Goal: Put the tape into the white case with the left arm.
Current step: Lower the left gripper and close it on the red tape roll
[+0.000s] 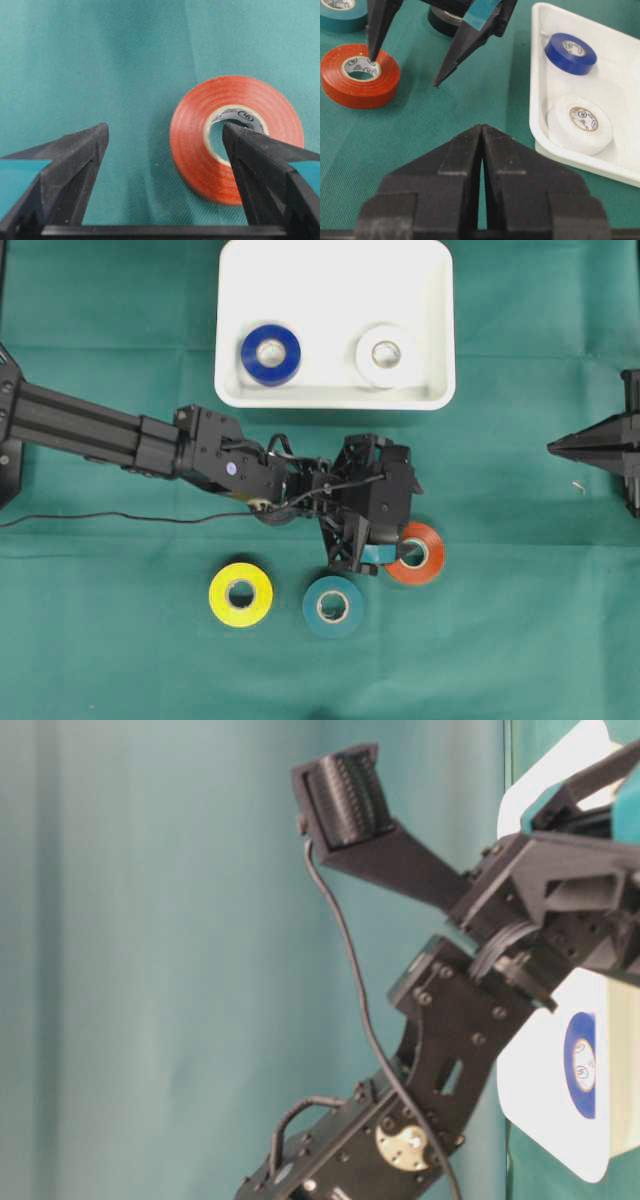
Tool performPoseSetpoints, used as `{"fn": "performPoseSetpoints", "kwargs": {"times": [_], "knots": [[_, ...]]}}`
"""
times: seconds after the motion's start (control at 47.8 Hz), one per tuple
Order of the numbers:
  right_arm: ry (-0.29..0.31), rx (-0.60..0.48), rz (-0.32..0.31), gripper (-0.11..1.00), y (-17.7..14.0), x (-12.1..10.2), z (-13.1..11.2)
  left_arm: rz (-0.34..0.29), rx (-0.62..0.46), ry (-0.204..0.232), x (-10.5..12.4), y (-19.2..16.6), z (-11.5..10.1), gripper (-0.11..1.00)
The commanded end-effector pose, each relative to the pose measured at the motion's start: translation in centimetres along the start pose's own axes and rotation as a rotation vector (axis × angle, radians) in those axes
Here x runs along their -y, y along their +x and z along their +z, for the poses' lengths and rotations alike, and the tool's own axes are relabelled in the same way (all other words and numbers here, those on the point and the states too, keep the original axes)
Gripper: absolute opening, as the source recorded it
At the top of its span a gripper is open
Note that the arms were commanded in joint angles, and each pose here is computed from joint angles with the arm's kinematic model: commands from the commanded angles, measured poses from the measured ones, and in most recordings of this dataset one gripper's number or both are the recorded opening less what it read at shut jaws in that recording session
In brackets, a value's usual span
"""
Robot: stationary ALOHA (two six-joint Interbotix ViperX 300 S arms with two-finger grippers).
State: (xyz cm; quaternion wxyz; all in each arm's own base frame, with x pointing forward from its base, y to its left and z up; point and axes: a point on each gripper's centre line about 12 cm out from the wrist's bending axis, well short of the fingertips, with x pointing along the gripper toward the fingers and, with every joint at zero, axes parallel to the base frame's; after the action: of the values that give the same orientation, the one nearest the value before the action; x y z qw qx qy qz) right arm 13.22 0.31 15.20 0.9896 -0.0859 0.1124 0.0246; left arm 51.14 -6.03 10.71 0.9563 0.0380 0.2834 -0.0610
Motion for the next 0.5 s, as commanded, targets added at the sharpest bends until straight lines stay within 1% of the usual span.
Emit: {"fn": "performPoseSetpoints", "kwargs": {"times": [0.0, 0.188, 0.376, 0.481], "knots": [[-0.009, -0.015, 0.007, -0.09, 0.0, -0.2, -0.6, -0.005, 0.031, 0.001, 0.3, -0.1, 1.6, 0.94], [-0.007, -0.016, 0.006, -0.09, 0.0, -0.2, -0.6, -0.011, -0.015, 0.004, 0.5, 0.8, 1.0, 0.94], [-0.008, -0.016, 0.006, -0.09, 0.0, -0.1, -0.6, -0.011, -0.018, 0.004, 0.6, 1.3, 0.9, 0.94], [-0.008, -0.016, 0.006, -0.09, 0.0, -0.1, -0.6, -0.011, -0.018, 0.004, 0.6, 1.3, 0.9, 0.90]]}}
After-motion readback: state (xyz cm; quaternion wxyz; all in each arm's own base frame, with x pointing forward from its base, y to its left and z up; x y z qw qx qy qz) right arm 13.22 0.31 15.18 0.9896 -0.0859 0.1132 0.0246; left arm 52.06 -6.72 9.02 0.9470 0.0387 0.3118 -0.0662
